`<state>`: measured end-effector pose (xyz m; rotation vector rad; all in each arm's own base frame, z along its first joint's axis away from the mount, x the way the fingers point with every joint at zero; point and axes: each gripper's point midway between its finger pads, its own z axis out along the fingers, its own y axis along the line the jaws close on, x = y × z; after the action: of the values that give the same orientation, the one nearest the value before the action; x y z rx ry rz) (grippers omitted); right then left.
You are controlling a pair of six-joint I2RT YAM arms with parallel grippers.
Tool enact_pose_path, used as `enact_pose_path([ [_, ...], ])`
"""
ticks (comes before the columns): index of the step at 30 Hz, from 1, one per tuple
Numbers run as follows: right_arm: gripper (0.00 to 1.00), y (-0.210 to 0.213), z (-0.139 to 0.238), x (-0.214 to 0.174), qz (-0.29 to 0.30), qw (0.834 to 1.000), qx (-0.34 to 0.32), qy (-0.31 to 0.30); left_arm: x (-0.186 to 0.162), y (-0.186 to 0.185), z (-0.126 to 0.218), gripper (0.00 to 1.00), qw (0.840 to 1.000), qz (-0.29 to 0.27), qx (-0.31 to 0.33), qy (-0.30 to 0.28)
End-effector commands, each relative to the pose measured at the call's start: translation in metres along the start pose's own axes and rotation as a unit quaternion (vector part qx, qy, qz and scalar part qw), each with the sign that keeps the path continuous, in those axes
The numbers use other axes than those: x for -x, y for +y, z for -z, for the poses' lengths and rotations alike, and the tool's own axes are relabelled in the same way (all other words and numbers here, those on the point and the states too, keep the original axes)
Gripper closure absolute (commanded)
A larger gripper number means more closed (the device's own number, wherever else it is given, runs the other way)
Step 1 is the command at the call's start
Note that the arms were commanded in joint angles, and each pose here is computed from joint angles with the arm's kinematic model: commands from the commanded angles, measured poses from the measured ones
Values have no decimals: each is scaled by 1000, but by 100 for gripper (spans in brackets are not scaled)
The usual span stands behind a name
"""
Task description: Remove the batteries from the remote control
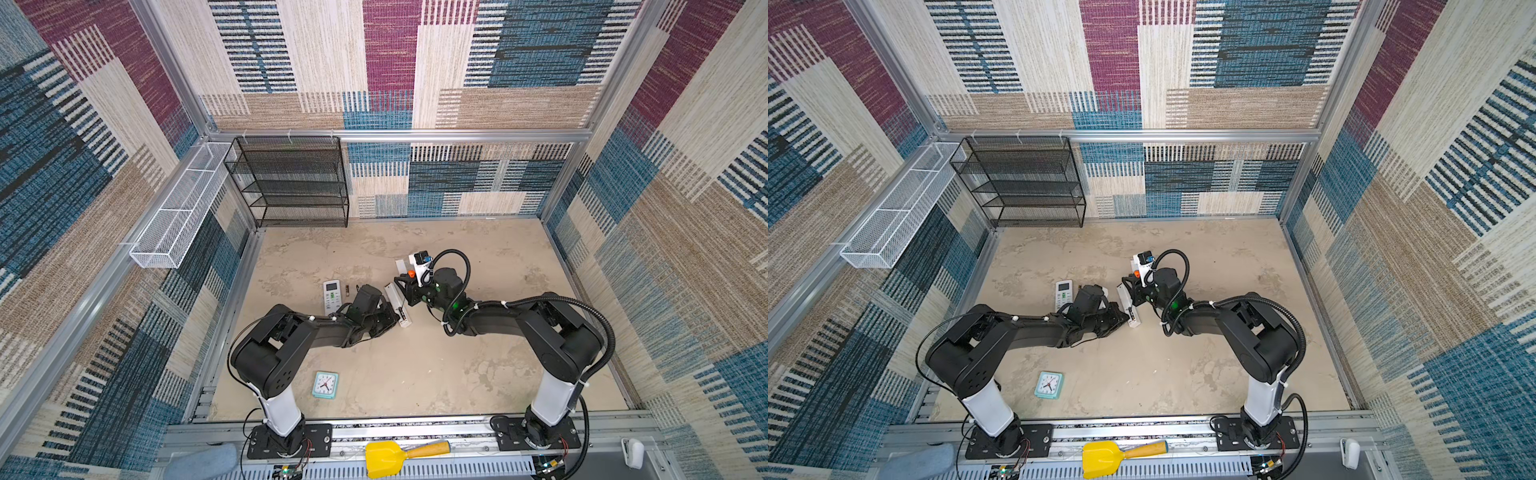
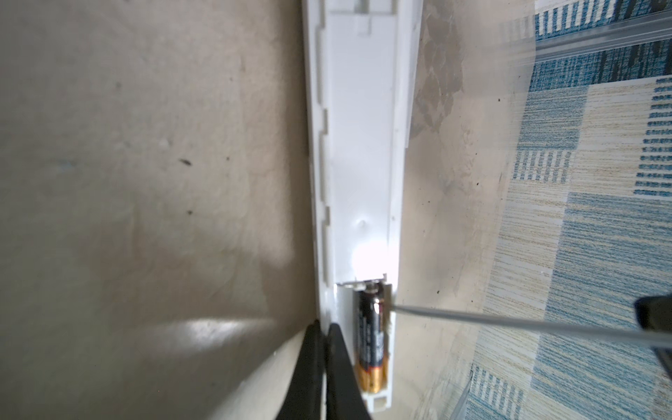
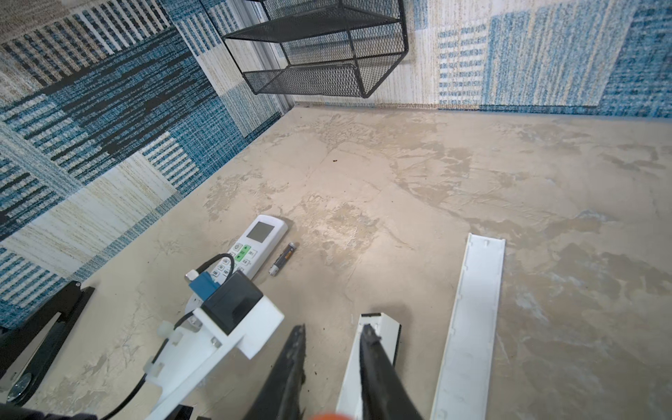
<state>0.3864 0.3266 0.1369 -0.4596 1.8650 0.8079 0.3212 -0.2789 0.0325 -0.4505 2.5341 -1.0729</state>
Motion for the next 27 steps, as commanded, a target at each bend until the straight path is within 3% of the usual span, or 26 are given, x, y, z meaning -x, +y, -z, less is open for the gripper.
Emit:
enact_pose_path([
  [1, 100, -6, 0, -21, -20, 999, -11, 34, 2, 1, 1, 100, 1000, 2, 8, -4],
  [13, 100, -22, 2, -28, 59, 993, -86, 53, 1, -14, 2, 100, 999, -11, 37, 5],
  [19, 100, -12, -4, -36, 93, 989, -90, 66, 0, -21, 3, 100, 998, -14, 54, 5],
  [23, 100, -8, -3, -46, 59, 993, -73, 72, 3, -26, 3, 100, 999, -11, 50, 1],
  [27, 100, -17, 5, -53, -39, 996, -41, 64, 4, -29, 3, 100, 999, -9, 42, -1],
])
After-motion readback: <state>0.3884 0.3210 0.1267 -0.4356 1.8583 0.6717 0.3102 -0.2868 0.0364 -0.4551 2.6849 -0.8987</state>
